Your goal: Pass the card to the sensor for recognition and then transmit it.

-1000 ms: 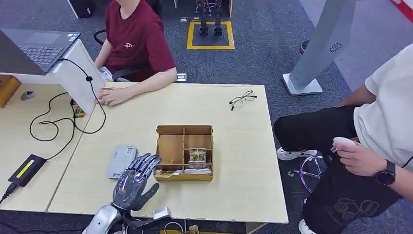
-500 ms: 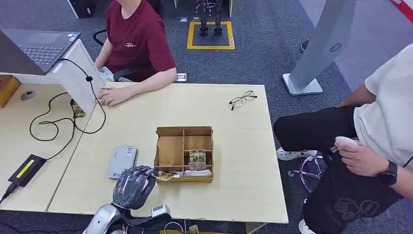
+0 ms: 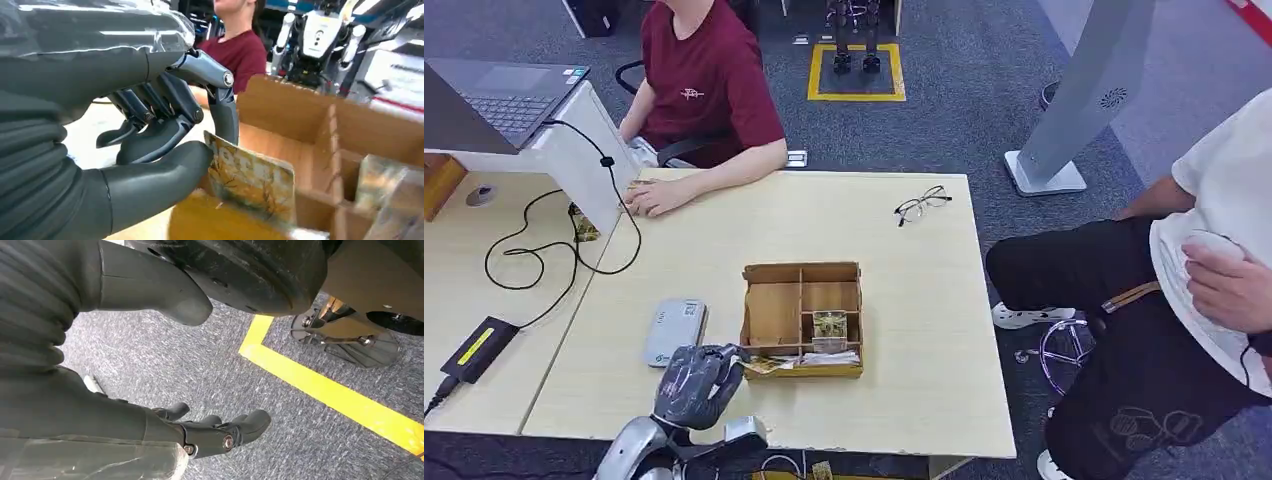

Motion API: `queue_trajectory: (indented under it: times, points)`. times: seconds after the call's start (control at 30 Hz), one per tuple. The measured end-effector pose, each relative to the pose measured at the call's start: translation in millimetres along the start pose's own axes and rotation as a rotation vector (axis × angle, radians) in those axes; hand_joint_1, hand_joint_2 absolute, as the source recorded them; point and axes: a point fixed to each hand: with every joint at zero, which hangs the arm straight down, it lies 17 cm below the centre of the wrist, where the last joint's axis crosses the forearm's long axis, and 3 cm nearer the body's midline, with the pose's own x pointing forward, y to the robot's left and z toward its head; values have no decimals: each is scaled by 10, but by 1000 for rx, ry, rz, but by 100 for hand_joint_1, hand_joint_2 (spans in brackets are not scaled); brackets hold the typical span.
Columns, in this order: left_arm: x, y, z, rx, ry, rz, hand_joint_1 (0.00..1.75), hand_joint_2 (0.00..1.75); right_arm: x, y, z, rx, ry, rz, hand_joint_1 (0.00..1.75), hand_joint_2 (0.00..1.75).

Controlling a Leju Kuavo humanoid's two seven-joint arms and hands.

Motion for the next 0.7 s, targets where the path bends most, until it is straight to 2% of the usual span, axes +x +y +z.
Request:
queue_trajectory:
  times: [0.2, 0.4, 0.7]
  points:
    - [237, 313, -147, 61, -43, 83, 175, 175, -20, 0, 2, -2, 7, -8, 0, 175]
    - [463, 807, -288, 143, -119, 135, 175, 175, -29, 6, 6, -2, 9, -20, 0, 175]
    - [433, 1079, -321, 186, -125, 83, 175, 175, -26, 28, 9, 1, 15, -30, 0, 175]
